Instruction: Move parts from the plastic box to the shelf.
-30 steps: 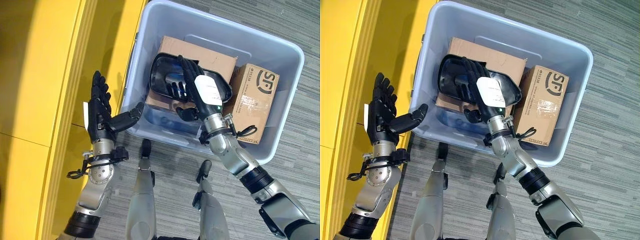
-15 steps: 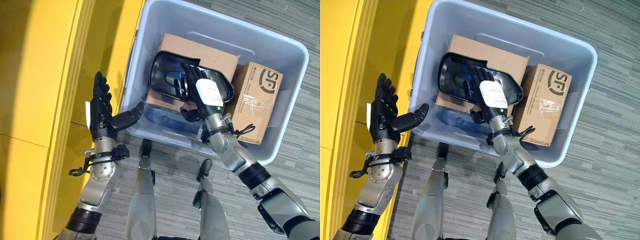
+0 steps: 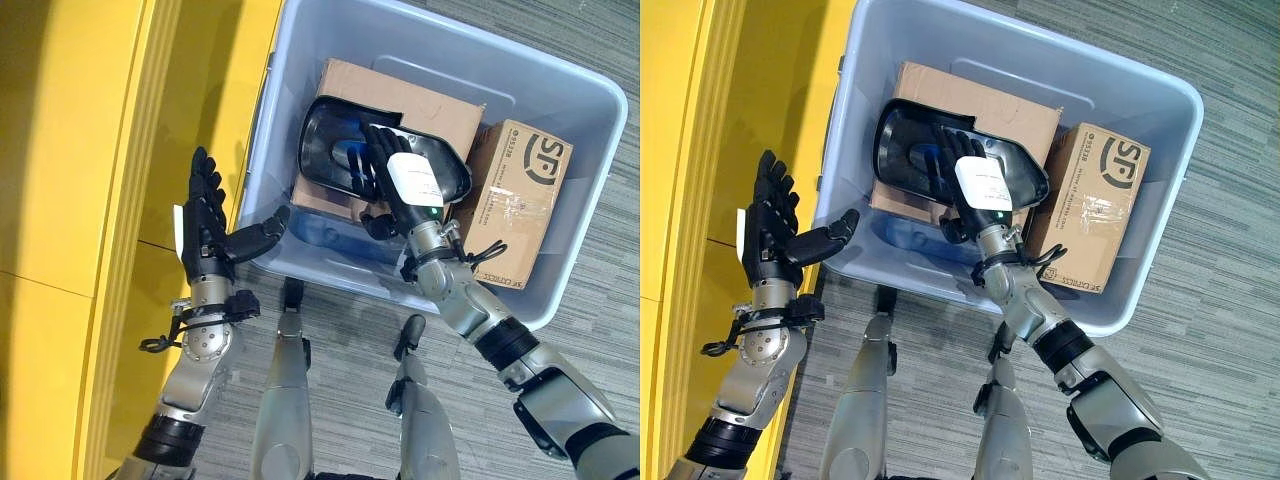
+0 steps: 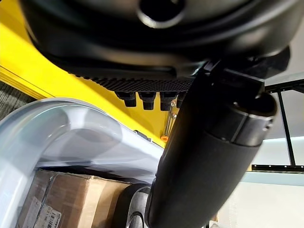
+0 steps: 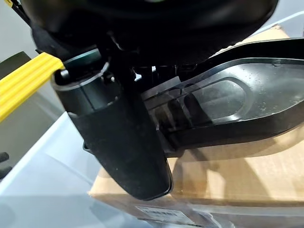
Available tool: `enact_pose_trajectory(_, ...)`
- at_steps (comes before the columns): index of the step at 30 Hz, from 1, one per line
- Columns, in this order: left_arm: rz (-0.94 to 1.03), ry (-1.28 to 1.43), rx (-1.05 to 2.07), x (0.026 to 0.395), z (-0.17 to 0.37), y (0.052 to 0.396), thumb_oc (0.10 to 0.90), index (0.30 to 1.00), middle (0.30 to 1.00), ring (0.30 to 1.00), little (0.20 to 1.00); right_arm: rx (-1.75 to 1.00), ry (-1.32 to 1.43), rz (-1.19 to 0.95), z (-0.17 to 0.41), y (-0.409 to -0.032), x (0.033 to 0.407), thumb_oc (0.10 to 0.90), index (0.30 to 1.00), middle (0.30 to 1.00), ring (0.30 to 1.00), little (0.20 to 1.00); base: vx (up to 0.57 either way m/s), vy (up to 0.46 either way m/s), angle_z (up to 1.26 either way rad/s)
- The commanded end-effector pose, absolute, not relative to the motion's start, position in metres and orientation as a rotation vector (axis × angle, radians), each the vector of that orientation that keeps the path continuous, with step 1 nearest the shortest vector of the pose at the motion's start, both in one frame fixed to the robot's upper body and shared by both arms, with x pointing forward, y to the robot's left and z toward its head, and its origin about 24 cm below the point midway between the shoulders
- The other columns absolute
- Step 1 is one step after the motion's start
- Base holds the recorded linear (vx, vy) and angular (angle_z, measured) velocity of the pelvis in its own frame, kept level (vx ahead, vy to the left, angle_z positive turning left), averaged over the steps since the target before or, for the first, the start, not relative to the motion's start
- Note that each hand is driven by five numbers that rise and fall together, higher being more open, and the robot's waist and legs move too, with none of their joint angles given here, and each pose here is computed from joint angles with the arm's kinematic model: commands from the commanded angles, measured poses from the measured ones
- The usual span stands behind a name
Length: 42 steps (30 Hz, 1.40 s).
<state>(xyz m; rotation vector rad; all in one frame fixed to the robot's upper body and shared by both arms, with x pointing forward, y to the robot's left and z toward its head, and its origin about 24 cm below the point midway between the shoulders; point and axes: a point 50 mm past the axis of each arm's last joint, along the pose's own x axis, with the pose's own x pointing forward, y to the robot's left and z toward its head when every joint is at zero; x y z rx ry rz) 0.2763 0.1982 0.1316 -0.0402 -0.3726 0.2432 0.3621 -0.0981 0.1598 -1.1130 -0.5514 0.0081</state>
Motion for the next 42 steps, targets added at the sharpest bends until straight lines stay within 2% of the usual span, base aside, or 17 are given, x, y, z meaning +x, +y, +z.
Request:
enact_pose_trajectory(1,0.237,-0.615,-0.1,0.268,0.173,0.196,0.9,1.0,1.0,1.0,1.0,-1.059,-0.741,-0.027,0.202,-0.082,0.361,0.9,1.0,1.0,1.0,1.0,0.0,0.0,0.0)
enact_pose_trajectory(25,0.29,-0.601,-0.101,0.273,0.17,0.204,0.9,1.0,1.0,1.0,1.0,-1.015,-0.767,-0.043,0.222,-0.072,0.369,0.9,1.0,1.0,1.0,1.0,-0.01,0.014,0.01)
enact_pose_trajectory(42,0.306,-0.592,-0.115,0.274,0.167,0.205,0.9,1.0,1.0,1.0,1.0,-0.959,-0.591,-0.13,0.217,-0.088,0.394,0.9,1.0,1.0,1.0,1.0,0.0,0.032,-0.03)
